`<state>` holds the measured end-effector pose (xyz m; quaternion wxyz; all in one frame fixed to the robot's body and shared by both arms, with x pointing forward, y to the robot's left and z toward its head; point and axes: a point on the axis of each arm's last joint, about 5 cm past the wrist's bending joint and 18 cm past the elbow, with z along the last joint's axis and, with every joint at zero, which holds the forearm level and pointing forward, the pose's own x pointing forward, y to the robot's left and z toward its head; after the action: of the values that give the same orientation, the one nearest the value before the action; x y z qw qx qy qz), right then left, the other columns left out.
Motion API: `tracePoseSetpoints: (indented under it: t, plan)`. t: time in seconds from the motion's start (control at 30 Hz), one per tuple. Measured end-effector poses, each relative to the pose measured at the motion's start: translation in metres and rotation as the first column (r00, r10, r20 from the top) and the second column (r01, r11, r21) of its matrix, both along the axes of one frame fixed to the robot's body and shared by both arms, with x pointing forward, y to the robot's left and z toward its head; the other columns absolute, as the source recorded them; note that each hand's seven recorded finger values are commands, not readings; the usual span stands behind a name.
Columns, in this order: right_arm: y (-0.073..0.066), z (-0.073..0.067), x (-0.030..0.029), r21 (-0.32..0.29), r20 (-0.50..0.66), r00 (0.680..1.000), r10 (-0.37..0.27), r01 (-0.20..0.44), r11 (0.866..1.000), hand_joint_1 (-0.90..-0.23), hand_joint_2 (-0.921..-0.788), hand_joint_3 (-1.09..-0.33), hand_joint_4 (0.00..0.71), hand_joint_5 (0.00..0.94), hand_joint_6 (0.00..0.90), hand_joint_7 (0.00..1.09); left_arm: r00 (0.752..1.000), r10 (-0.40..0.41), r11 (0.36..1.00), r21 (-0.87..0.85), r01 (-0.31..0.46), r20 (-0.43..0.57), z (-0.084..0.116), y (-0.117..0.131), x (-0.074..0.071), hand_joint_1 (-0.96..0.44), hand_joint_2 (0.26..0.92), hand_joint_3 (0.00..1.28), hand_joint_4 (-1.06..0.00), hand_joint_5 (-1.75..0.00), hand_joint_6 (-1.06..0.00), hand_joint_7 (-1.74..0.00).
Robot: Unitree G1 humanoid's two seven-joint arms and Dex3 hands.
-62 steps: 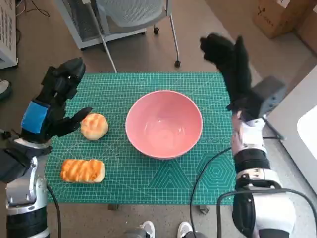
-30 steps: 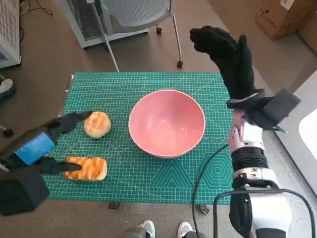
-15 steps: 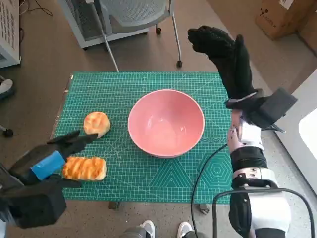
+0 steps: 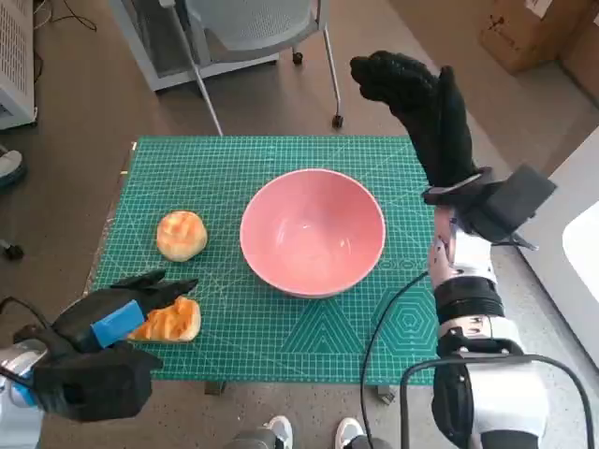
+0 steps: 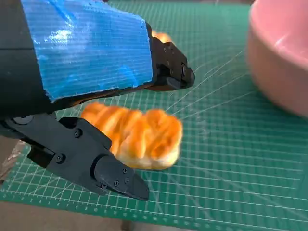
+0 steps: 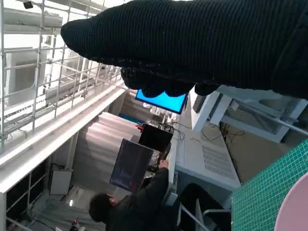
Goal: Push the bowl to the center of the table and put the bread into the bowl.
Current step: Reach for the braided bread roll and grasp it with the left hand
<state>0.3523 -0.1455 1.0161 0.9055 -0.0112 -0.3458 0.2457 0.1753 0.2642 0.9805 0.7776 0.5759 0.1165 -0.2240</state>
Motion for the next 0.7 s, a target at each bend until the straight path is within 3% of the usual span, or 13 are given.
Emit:
tracePoseSetpoints:
  t: [0.2, 0.37, 0.63, 0.67, 0.7]
  plan:
    - [-0.001, 0.0, 0.0, -0.002, 0.0, 1.0, -0.002, 0.002, 1.0, -0.657, -0.921, -0.639, 0.223, 0.003, 0.378, 0.02, 1.0, 0.025, 0.999, 0.037, -0.025, 0.003, -0.015, 0.003, 0.007, -0.17, 0.738, 0.01, -0.24, -0.01, -0.39, -0.03]
    - [-0.002, 0.0, -0.0001, -0.003, 0.0, 1.0, -0.004, 0.004, 1.0, -0.654, -0.921, -0.64, 0.224, 0.003, 0.372, 0.01, 0.998, 0.052, 0.997, 0.05, -0.053, 0.027, -0.03, 0.004, 0.012, -0.07, 0.779, 0.02, -0.35, -0.03, -0.48, -0.04]
    - [-0.004, 0.0, -0.0001, -0.006, 0.002, 1.0, -0.007, 0.007, 1.0, -0.652, -0.921, -0.647, 0.225, 0.003, 0.365, 0.01, 0.993, 0.057, 0.996, 0.06, -0.063, 0.103, -0.042, 0.003, 0.017, 0.1, 0.907, 0.06, -0.7, -0.06, -0.72, -0.07]
    - [-0.004, 0.0, -0.0001, -0.007, 0.002, 1.0, -0.007, 0.007, 1.0, -0.652, -0.921, -0.648, 0.225, 0.003, 0.365, 0.01, 0.992, 0.057, 0.996, 0.062, -0.065, 0.113, -0.042, 0.003, 0.018, 0.15, 0.91, 0.09, -0.67, -0.32, -0.75, -0.08]
    - [-0.004, 0.0, -0.0001, -0.008, 0.002, 1.0, -0.007, 0.007, 1.0, -0.653, -0.921, -0.648, 0.225, 0.003, 0.365, 0.01, 0.99, 0.056, 0.996, 0.066, -0.065, 0.126, -0.043, 0.004, 0.018, 0.22, 0.914, 0.14, -0.61, -0.71, -0.79, -0.09]
